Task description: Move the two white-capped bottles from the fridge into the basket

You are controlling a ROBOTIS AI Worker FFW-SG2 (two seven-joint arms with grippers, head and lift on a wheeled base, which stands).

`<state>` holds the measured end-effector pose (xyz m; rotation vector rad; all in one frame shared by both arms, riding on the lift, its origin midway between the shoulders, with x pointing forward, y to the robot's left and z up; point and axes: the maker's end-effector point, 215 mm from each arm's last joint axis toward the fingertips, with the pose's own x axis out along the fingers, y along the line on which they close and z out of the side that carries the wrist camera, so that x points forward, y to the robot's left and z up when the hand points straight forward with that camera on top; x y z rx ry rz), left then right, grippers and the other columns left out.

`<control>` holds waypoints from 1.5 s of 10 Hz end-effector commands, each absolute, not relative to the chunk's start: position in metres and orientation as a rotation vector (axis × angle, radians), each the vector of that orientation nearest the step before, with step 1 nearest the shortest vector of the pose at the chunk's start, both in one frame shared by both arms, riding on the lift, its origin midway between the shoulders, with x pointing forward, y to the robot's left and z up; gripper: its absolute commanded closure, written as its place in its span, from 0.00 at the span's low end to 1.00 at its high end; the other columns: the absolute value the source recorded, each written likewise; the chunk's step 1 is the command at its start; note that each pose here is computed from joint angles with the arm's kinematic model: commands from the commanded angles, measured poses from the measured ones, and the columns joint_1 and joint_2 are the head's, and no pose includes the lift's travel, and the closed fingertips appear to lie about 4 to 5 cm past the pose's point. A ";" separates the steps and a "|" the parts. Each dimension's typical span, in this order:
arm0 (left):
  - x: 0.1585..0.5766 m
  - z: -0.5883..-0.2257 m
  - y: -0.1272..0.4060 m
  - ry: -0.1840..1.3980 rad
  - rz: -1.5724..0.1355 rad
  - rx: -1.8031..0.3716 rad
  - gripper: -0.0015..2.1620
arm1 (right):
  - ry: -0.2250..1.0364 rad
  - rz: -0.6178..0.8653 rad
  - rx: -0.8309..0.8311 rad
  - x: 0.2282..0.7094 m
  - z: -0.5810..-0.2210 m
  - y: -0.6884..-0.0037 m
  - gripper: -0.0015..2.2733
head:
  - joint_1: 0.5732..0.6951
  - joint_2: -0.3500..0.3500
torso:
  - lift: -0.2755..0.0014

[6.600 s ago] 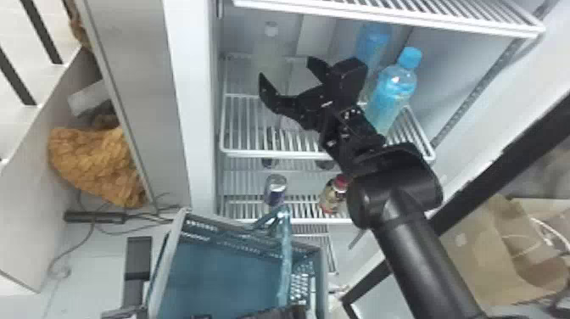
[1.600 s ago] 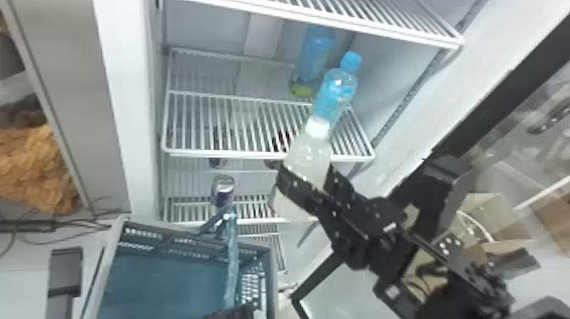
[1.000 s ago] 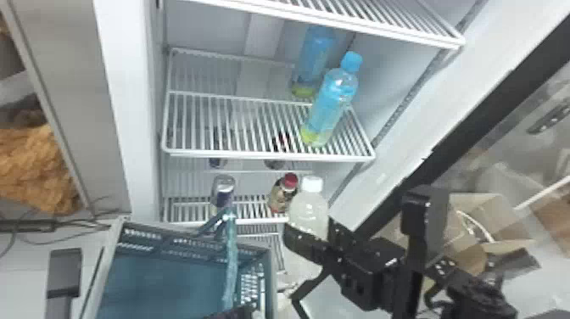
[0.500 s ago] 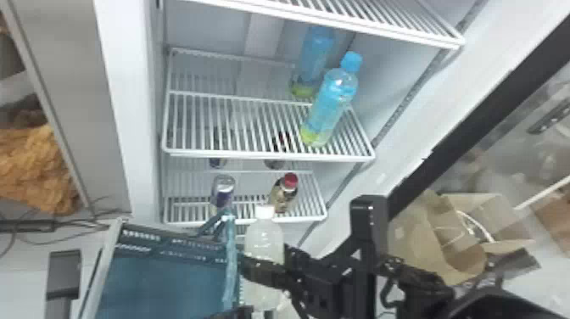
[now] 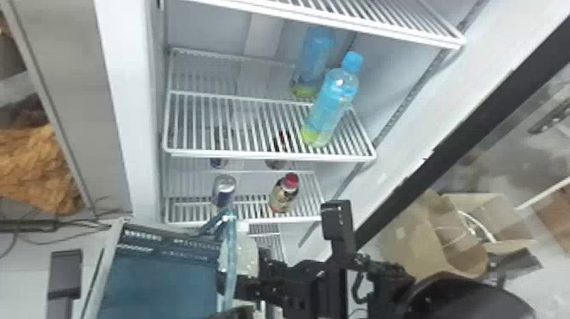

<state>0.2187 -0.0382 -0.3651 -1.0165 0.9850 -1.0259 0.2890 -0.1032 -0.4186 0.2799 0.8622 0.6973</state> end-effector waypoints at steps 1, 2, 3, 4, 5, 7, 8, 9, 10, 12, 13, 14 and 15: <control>0.220 -0.365 -0.037 0.982 -1.023 -1.017 0.55 | 0.865 0.693 0.276 0.290 -0.420 -0.105 0.15 | 1.00 0.02 | 0.99; 0.219 -0.365 -0.038 0.983 -1.025 -1.017 0.55 | 0.866 0.693 0.274 0.290 -0.421 -0.106 0.08 | 1.00 0.02 | 0.99; 0.219 -0.365 -0.038 0.983 -1.025 -1.017 0.55 | 0.861 0.691 0.271 0.291 -0.420 -0.107 0.05 | 1.00 0.02 | 0.99; 0.219 -0.365 -0.039 0.986 -1.029 -1.014 0.55 | 0.856 0.691 0.270 0.292 -0.419 -0.107 0.05 | 1.00 0.02 | 0.99; 0.219 -0.365 -0.039 0.986 -1.029 -1.014 0.55 | 0.844 0.687 0.265 0.295 -0.416 -0.108 0.05 | 1.00 0.02 | 0.99; 0.219 -0.365 -0.039 0.986 -1.029 -1.014 0.55 | 0.767 0.618 0.183 0.314 -0.398 -0.132 0.05 | 1.00 0.01 | 0.99; 0.219 -0.365 -0.039 0.986 -1.029 -1.014 0.55 | 0.723 0.574 0.130 0.325 -0.387 -0.147 0.05 | 1.00 0.00 | 0.99; 0.219 -0.365 -0.039 0.986 -1.029 -1.014 0.55 | 0.671 0.523 0.075 0.335 -0.373 -0.163 0.05 | 1.00 0.00 | 0.99; 0.218 -0.365 -0.039 0.988 -1.030 -1.013 0.55 | 0.616 0.487 0.042 0.343 -0.357 -0.171 0.05 | 1.00 0.00 | 0.99; 0.218 -0.365 -0.038 0.987 -1.028 -1.013 0.55 | 0.508 0.426 -0.003 0.357 -0.325 -0.186 0.05 | 1.00 0.00 | 0.99; 0.218 -0.365 -0.038 0.987 -1.028 -1.013 0.55 | 0.448 0.396 -0.028 0.364 -0.308 -0.193 0.05 | 1.00 0.00 | 0.99; 0.218 -0.366 -0.038 0.989 -1.027 -1.014 0.55 | 0.395 0.374 -0.050 0.370 -0.294 -0.199 0.05 | 1.00 0.00 | 0.99; 0.218 -0.365 -0.038 0.987 -1.026 -1.015 0.55 | 0.330 0.376 -0.050 0.380 -0.285 -0.199 0.05 | 1.00 0.00 | 0.99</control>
